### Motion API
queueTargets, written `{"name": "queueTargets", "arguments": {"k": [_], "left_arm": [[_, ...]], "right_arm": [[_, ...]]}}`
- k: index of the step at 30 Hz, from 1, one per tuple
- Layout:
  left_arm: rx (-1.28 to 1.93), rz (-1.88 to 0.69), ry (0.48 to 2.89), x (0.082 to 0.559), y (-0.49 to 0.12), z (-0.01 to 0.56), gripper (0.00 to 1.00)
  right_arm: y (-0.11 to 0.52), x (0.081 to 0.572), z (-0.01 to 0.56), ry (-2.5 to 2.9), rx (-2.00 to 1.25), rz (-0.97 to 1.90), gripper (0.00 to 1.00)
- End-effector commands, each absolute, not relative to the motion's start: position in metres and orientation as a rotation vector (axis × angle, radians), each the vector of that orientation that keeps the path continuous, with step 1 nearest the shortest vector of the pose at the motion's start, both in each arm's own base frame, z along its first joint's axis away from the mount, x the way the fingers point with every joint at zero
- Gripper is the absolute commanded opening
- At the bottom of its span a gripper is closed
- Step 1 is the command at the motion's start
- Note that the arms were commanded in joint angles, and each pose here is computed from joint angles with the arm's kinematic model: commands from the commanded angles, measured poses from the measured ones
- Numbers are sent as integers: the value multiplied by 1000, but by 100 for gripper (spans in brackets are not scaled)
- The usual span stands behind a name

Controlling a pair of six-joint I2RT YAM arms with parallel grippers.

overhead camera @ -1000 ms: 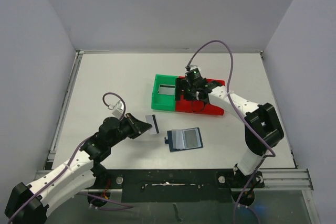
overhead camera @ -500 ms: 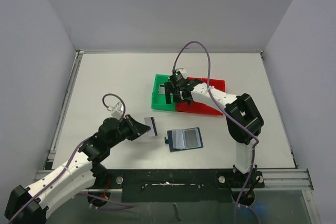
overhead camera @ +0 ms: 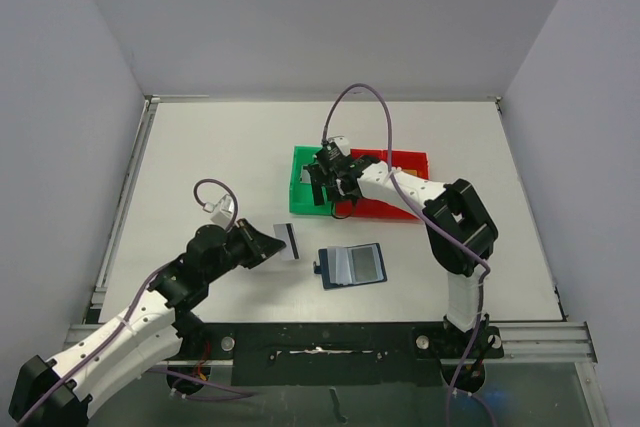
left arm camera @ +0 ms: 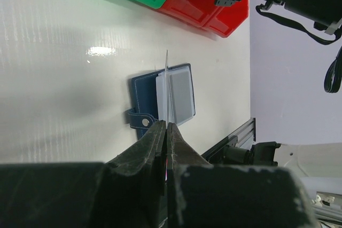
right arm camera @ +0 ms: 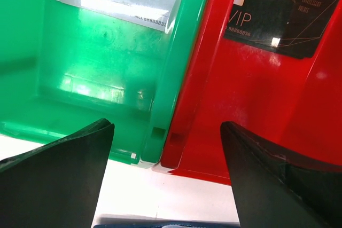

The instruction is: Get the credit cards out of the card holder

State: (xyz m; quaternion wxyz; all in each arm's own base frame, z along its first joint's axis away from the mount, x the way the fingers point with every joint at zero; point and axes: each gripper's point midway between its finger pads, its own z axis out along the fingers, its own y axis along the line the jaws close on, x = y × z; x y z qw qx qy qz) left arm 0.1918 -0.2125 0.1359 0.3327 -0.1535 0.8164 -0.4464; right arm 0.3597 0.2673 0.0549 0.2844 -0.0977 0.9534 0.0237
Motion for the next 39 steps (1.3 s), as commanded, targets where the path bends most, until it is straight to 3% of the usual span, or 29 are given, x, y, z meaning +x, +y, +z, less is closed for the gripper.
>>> {"name": "queueTargets", "arguments": {"k": [1, 10, 18, 21, 25, 31, 39], "left_arm": [[-381, -1203, 2057, 202, -218, 164, 0], [-315, -1274, 2026, 204, -232, 175, 0], [-285, -1350, 1978, 207, -242, 184, 0], [-282, -1431, 1910, 207, -247, 194, 0], [-263, -1521, 1858, 206, -254, 204, 0], [-262, -1610, 1820, 201, -256, 207, 0], [-263, -1654, 1797, 200, -257, 214, 0]], "right_arm": [[278, 359, 81, 2499, -270, 146, 83], [281, 355, 133, 2419, -276, 242, 83], [278, 323, 186, 2252, -281, 516, 90], [274, 307, 199, 2184, -243, 752, 90], [259, 289, 210, 2093, -186, 1070, 89], [244, 273, 223, 2005, -235, 1120, 86], [265, 241, 239, 1936, -358, 1417, 77]]}}
